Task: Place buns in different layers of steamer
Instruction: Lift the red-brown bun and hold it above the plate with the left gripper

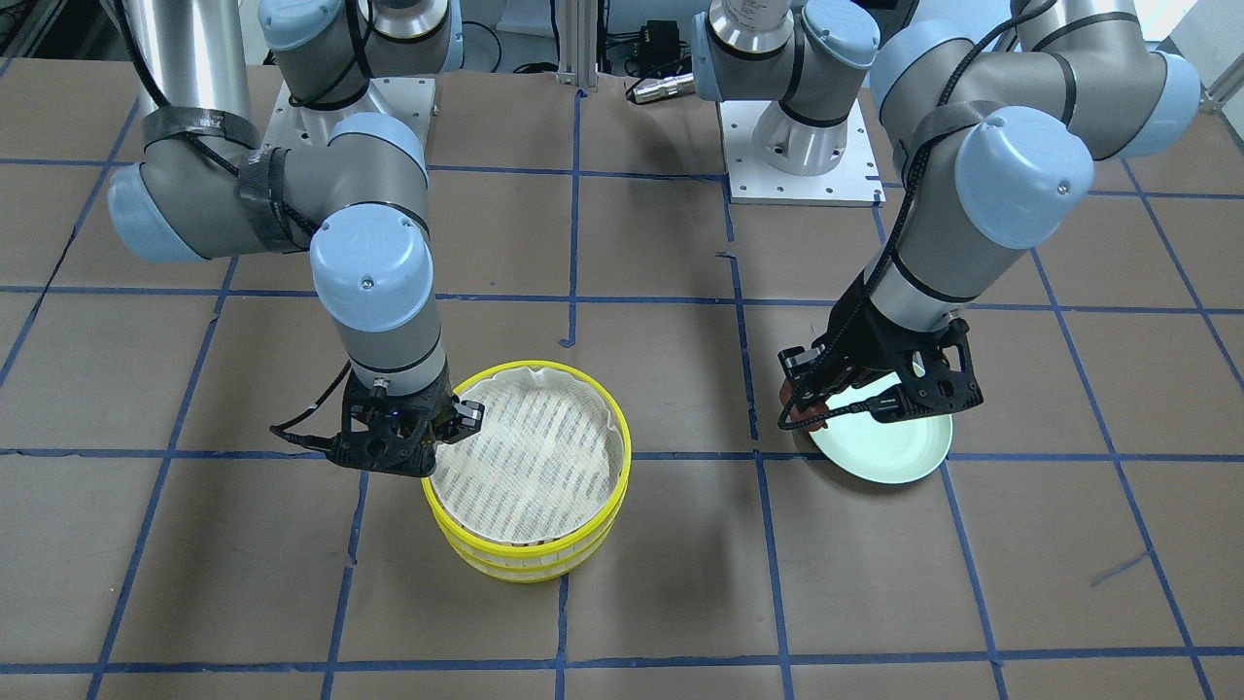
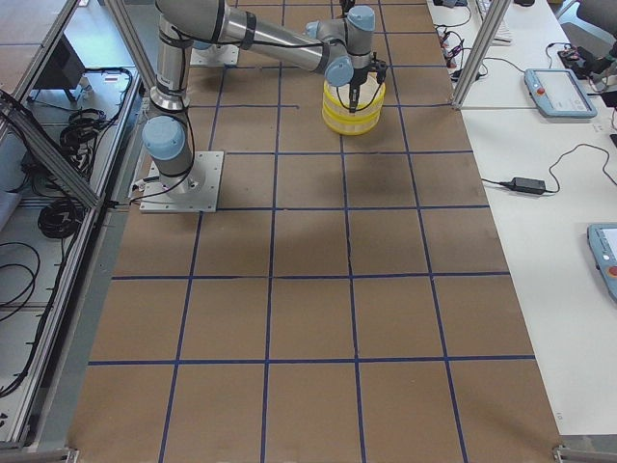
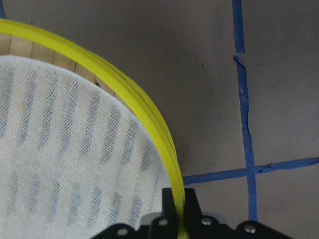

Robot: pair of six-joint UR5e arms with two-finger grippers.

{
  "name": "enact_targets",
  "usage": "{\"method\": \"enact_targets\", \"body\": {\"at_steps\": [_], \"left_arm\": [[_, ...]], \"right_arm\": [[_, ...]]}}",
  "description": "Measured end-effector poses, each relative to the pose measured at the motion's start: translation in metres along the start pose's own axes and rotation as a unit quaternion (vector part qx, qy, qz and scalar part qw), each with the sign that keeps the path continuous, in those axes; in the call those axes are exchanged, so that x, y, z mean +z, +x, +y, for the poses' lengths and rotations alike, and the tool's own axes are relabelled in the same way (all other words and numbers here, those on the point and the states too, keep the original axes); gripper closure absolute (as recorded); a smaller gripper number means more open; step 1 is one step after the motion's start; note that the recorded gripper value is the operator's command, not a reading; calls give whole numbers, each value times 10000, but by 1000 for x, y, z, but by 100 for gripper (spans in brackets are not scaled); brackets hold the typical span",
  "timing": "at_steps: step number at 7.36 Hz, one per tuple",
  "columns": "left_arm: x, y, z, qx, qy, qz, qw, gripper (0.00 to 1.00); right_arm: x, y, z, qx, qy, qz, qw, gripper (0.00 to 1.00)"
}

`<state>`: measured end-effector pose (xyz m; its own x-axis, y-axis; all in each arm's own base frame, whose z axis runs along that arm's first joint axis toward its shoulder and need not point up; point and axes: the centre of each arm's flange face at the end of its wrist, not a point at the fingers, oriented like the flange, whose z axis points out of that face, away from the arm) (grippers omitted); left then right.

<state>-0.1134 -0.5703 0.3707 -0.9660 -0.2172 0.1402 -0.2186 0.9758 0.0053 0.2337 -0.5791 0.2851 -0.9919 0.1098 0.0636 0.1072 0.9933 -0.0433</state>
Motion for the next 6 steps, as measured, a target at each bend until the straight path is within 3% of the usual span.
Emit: {"method": "enact_targets", "body": {"at_steps": [3,6], "left_arm": [[0,0,0,5,1,-5,10000,88],[-1,0,0,11,6,-5,10000,88]], "right_arm": [[-2,5,0,-17,29,182,9998,86],[1,4,1,20,31,167,9999,86]]}}
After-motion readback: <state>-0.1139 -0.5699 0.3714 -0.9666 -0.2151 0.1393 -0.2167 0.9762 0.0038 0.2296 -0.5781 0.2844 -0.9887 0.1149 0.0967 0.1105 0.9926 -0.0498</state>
